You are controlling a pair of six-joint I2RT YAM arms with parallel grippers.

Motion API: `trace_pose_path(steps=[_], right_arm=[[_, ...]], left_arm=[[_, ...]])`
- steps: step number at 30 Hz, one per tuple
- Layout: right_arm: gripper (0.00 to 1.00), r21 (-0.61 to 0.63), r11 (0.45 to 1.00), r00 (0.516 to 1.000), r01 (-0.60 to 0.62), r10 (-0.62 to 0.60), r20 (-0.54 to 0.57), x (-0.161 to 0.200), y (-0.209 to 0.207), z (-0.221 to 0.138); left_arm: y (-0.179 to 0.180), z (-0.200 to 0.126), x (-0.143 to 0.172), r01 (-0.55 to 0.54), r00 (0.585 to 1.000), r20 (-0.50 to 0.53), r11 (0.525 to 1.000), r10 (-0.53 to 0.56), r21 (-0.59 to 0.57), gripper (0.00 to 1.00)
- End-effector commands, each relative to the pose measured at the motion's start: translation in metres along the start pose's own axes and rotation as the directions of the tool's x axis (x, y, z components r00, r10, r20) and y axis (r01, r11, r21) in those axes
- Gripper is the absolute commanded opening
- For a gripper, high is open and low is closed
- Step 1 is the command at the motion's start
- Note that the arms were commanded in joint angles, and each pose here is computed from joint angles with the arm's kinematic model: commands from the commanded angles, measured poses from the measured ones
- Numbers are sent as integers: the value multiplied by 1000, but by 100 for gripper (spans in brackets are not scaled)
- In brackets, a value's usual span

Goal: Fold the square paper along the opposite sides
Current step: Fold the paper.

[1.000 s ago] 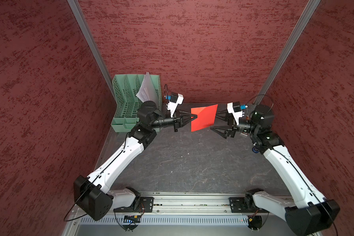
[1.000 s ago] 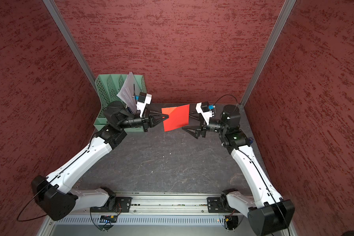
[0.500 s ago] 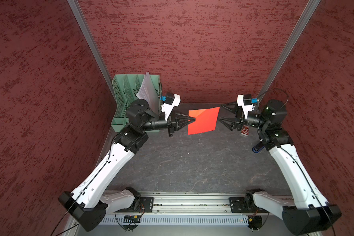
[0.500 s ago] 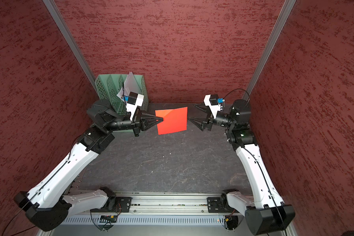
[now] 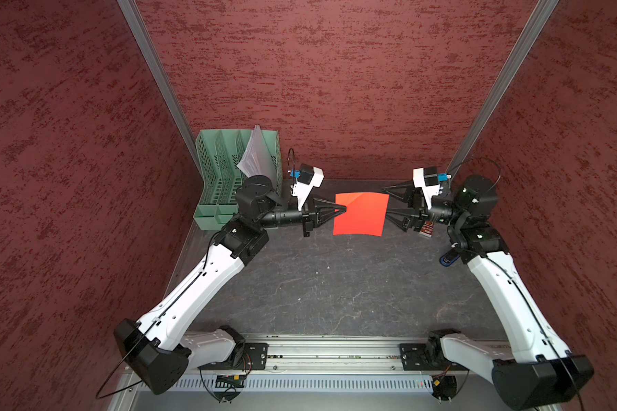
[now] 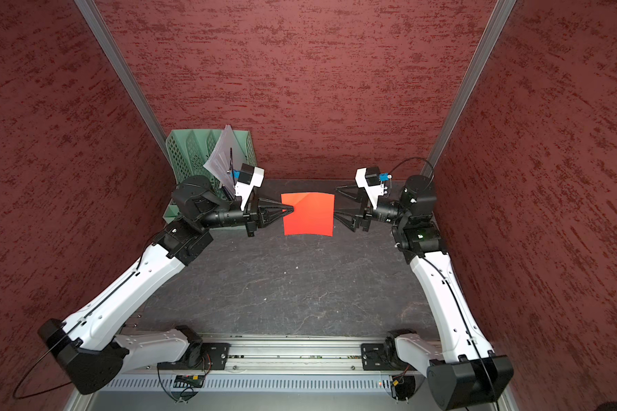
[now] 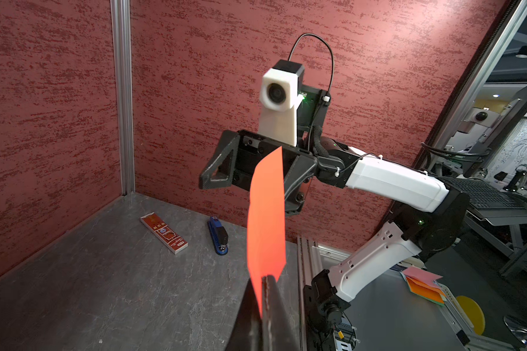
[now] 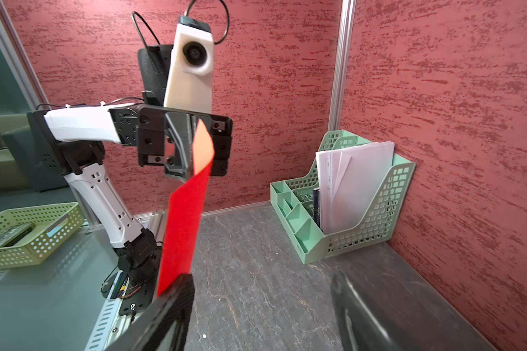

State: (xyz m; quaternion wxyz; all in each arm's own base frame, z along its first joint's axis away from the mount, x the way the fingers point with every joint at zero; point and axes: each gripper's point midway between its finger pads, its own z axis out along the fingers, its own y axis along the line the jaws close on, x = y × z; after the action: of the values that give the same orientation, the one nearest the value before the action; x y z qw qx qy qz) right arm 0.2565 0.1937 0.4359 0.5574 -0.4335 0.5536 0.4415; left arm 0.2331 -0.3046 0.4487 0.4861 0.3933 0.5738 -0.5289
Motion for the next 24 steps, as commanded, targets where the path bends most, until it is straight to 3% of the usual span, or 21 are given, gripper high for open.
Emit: trace_pose_path(steps=[1,24], right_arm=[[75,-55,998,1000,14,-12,25,-9,16,0],[74,-132,990,999,-38,39,7,1,21,21]], left_arm=[[12,3,-6,-23,999,39,999,25,-49,0],[24,15,0,-53,999,3,994,53,-92,0]])
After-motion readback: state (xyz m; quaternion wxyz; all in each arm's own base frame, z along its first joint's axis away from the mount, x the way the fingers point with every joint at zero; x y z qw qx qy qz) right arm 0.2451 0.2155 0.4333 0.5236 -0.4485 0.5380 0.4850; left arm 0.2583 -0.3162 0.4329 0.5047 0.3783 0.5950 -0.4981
